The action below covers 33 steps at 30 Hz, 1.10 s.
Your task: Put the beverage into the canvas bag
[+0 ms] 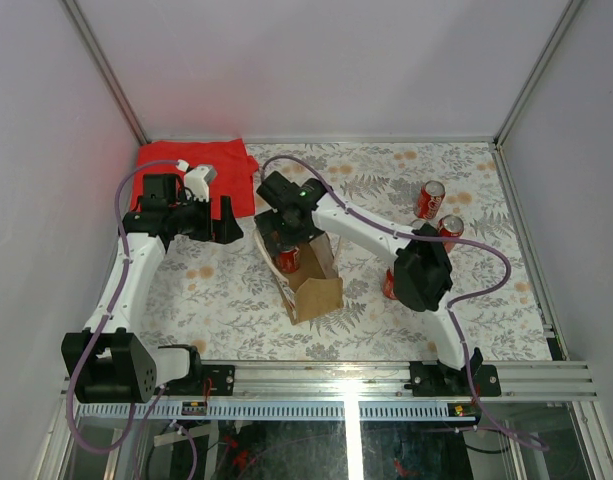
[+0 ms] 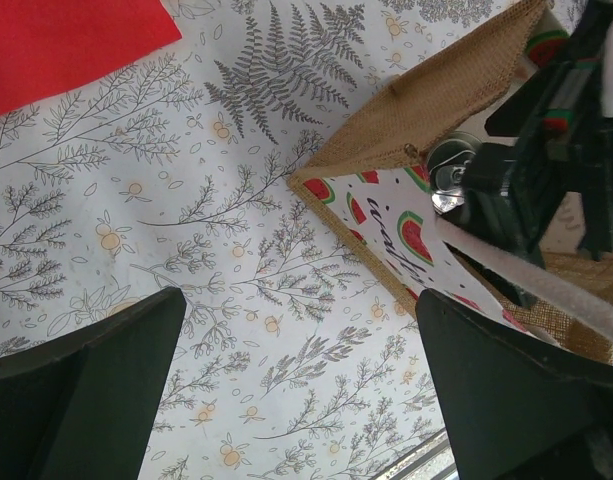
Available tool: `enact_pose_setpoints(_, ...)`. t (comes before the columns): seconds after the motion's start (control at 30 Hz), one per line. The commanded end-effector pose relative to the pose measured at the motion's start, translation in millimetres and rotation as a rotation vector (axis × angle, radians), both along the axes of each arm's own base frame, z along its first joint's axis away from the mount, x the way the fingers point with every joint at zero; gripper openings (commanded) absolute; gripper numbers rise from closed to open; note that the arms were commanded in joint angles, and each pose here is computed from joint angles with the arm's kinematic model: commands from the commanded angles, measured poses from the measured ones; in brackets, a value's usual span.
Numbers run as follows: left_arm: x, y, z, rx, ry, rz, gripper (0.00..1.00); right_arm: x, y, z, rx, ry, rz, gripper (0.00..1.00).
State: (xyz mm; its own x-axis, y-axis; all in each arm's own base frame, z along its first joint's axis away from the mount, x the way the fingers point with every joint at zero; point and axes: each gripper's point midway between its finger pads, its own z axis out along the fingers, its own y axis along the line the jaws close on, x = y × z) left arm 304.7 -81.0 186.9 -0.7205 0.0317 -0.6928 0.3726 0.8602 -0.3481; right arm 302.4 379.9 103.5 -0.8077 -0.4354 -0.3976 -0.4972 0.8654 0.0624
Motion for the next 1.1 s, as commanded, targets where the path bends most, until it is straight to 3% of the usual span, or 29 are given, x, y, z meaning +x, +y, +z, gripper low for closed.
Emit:
enact_pose_setpoints(0.0,0.5,-0.7,7.1,-0.016,-0.028,-0.005,1.0,8.1,6.8,79.1,0.121,-0.164,-0.024,0.99)
enact_pose_setpoints(0.4,2.5,-1.2,6.6,-0.022,-0.018,0.005,1.0,28.5,-15.7,131.6,0.133,-0.355,-0.12,1.0)
enact_pose_setpoints(0.57,11.2,11.5,4.9,-0.007,0.042,0.144,1.0,44.0,-34.0,174.9,0.109,-0.478,-0.184,0.99)
enact_pose_setpoints(0.63,11.0,12.9,4.0,-0.011,0.085,0.166,1.0,53.5,-45.0,194.3,0.169,-0.5,-0.217,0.99)
enact_pose_setpoints(0.73,14.7,17.5,11.2,-0.02,0.092,0.211,1.0,71.2,-66.2,216.4,0.376,-0.418,-0.275,0.99)
enact_pose_setpoints(0.8,15.8,18.8,19.1,-0.031,0.074,0.228,1.0,84.8,-95.2,232.5,0.426,-0.444,-0.362,0.99)
enact_pose_setpoints(0.97,13.9,20.1,30.5,-0.014,0.022,0.21,1.0,107.5,-164.8,226.5,0.31,-0.375,-0.455,0.99)
enact_pose_setpoints(1.07,12.6,21.6,26.1,-0.002,0.041,0.207,1.0,102.7,-208.0,193.7,0.159,-0.263,-0.496,0.99)
